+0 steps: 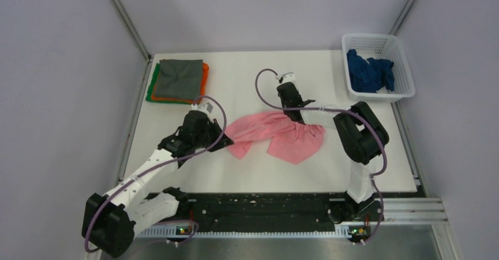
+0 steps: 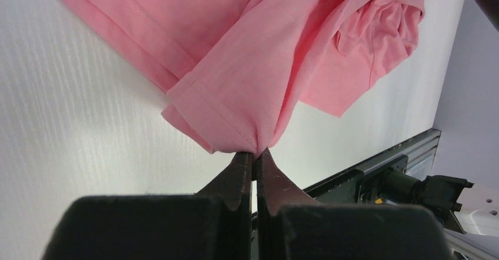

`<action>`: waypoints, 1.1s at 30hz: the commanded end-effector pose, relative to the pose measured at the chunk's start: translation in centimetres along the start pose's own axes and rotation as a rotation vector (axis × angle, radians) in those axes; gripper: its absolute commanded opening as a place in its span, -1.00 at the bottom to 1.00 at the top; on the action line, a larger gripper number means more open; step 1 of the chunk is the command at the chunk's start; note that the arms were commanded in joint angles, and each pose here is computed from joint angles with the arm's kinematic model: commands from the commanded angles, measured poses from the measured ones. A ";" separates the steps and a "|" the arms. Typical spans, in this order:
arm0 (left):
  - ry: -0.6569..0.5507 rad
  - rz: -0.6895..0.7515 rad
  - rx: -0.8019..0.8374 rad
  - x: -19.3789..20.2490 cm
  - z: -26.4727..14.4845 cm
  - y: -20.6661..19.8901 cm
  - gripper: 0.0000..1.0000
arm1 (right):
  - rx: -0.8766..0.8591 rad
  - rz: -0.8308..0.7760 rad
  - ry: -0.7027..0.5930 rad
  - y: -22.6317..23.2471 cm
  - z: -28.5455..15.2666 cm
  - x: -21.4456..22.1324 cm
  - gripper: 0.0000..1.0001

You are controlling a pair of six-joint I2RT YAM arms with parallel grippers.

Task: Fold and stack the t-shirts
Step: Flatten out the tshirt

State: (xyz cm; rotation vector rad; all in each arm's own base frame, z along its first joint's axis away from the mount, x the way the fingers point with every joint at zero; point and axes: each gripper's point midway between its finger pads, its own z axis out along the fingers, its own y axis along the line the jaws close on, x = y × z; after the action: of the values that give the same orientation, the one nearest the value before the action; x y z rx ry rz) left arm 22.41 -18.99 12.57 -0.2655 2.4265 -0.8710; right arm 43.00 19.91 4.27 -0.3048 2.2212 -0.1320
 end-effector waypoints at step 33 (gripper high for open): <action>-1.077 0.064 0.065 -15.2 -31.5 -7.3 -1.00 | 0.170 0.479 -1.017 -24.5 -48.5 -22.7 -1.00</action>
State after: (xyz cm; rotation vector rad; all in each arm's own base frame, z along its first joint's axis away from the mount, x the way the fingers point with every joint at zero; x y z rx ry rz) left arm 15.39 -2.27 45.96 -0.4471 1.3254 -0.6172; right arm 21.07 1.12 57.22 0.2634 1.1534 0.1622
